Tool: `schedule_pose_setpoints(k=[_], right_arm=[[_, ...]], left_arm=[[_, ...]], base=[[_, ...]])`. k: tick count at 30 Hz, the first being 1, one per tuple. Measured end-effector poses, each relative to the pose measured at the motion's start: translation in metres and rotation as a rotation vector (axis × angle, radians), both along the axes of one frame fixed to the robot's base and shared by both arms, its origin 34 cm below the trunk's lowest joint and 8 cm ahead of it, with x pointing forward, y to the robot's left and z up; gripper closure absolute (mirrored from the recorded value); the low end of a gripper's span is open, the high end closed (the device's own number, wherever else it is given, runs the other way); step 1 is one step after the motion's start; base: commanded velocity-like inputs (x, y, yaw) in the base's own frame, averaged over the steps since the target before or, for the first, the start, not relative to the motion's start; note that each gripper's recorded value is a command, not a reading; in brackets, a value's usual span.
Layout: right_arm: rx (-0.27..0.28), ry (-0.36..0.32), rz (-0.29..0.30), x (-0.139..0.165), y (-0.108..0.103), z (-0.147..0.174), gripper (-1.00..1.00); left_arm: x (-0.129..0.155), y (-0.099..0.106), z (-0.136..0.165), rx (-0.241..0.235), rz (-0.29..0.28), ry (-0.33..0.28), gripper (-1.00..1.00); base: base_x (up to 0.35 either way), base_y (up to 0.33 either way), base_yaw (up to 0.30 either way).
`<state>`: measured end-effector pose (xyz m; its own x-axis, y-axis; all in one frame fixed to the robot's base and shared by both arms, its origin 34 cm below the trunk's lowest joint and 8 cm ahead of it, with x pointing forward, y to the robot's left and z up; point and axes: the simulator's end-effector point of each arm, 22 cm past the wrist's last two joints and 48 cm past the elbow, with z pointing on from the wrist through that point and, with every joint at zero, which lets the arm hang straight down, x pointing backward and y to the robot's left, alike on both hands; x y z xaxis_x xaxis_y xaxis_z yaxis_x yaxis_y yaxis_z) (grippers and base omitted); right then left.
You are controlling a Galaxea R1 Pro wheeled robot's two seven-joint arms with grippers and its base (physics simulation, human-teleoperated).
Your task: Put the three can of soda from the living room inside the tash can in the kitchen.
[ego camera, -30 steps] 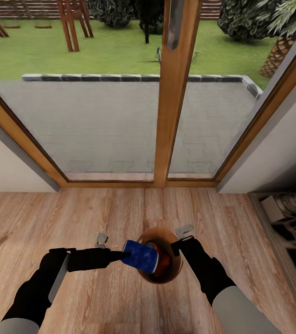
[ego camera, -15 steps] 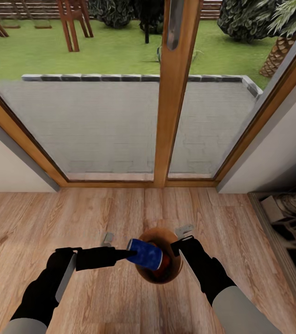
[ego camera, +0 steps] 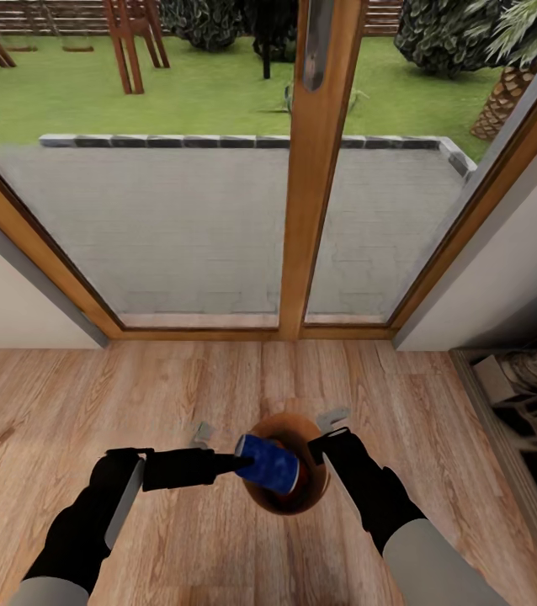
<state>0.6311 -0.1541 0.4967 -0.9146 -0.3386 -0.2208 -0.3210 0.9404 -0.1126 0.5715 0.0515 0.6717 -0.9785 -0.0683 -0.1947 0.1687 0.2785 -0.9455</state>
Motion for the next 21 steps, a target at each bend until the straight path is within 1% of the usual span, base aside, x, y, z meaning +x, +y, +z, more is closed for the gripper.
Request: schedule_pose_setpoints(k=[1, 4, 5, 8, 15, 17, 21], right_arm=[[-0.006, -0.003, -0.001, 0.001, -0.001, 0.0, 1.0], [-0.017, -0.006, -0.002, 0.001, -0.003, 0.001, 1.0], [-0.017, -0.007, -0.005, 0.001, -0.003, 0.001, 1.0], [-0.02, -0.008, -0.007, 0.002, -0.003, 0.001, 1.0], [-0.023, -0.008, -0.008, 0.002, -0.004, 0.001, 1.0], [-0.023, -0.008, -0.008, 0.002, -0.004, 0.001, 1.0], [-0.023, -0.007, -0.009, 0.001, -0.004, 0.001, 1.0]], left_arm=[[-0.003, -0.004, -0.004, 0.019, -0.015, 0.0, 1.0], [-0.005, -0.005, -0.012, 0.055, -0.025, 0.002, 1.0], [-0.006, -0.006, -0.016, 0.076, -0.028, 0.002, 1.0], [-0.006, -0.007, -0.02, 0.095, -0.029, 0.004, 1.0], [-0.006, -0.011, -0.021, 0.101, -0.029, 0.003, 1.0], [-0.006, -0.011, -0.023, 0.109, -0.028, 0.003, 1.0], [-0.004, -0.008, -0.032, 0.156, -0.019, 0.004, 1.0]], base=[[0.0, 0.0, 0.0], [0.0, 0.0, 0.0], [0.0, 0.0, 0.0], [0.0, 0.0, 0.0], [0.0, 0.0, 0.0], [0.0, 0.0, 0.0], [0.0, 0.0, 0.0]])
